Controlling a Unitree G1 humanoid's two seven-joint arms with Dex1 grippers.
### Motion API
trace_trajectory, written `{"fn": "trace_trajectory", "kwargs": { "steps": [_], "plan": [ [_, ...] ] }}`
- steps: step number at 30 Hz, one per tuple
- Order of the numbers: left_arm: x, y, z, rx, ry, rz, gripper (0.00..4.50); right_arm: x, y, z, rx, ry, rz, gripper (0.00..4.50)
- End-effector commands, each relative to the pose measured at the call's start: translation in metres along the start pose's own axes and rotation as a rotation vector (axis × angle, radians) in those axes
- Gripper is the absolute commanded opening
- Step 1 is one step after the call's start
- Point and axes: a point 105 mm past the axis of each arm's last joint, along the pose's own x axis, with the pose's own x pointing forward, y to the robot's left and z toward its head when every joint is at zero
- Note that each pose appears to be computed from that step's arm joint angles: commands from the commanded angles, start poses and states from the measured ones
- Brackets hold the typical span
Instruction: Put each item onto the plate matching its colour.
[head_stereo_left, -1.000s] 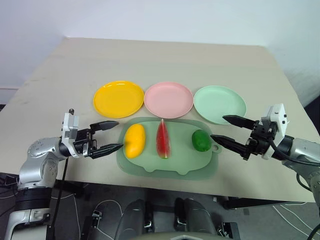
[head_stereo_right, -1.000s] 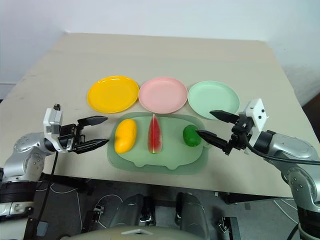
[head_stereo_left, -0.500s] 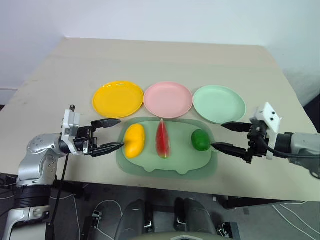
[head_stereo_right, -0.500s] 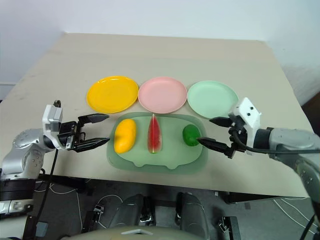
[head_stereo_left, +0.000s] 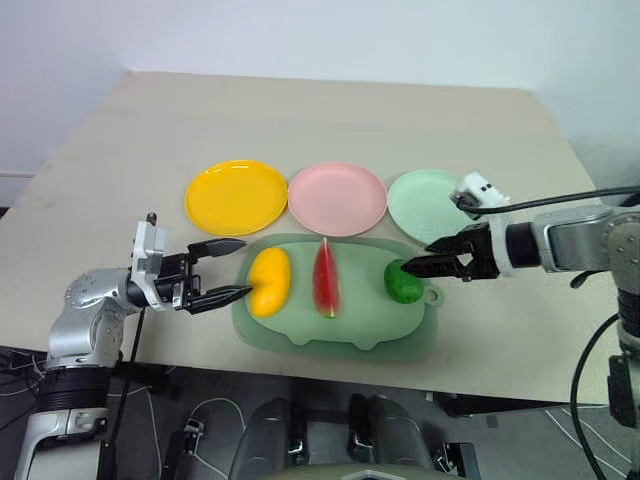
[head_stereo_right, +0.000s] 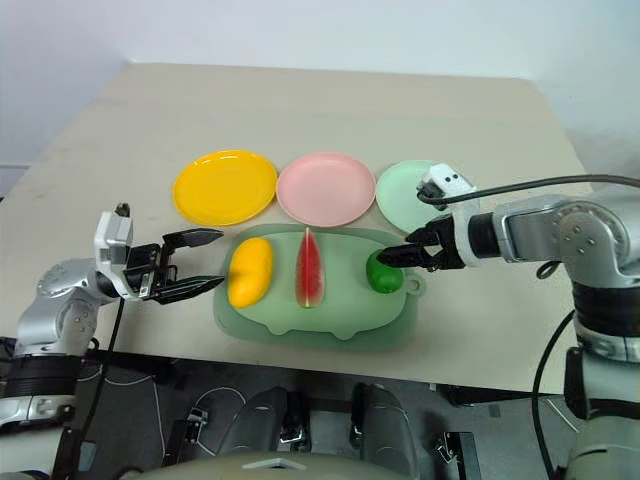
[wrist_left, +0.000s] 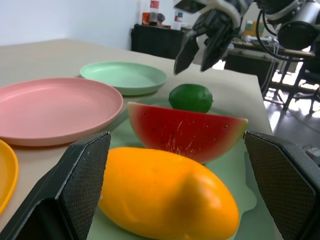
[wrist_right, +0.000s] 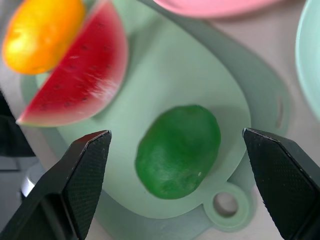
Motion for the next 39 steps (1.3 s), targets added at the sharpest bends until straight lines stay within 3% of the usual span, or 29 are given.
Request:
{"fn": "trace_trajectory", "kwargs": {
  "steps": [1,14,30,33,37,39],
  "plan": [
    [0.002,0.001,0.005,0.034,-0.008,-0.001,4.48,0.003,-0.002,0.0,-0.005,0.024,-0.05,4.5],
    [0.0,0.001,0.006,0.046,-0.003,-0.001,4.48,0.029,0.012,0.005,0.036,0.033,-0.052,4.5],
    [0.0,0.001,0.001,0.046,-0.004,0.005,4.48,0.042,0.008,-0.003,0.056,0.092,-0.133,4.5],
    [0.0,0.0,0.0,0.047,-0.004,0.005,4.5,0.041,0.008,-0.002,0.044,0.093,-0.138,3.97],
    [0.001,-0.001,0.003,0.049,-0.004,0.003,4.5,0.039,0.008,0.0,0.036,0.081,-0.142,2.75],
    [0.001,-0.001,0.004,0.048,-0.003,0.002,4.5,0.037,0.009,0.001,0.028,0.075,-0.135,2.65]
  ]
}}
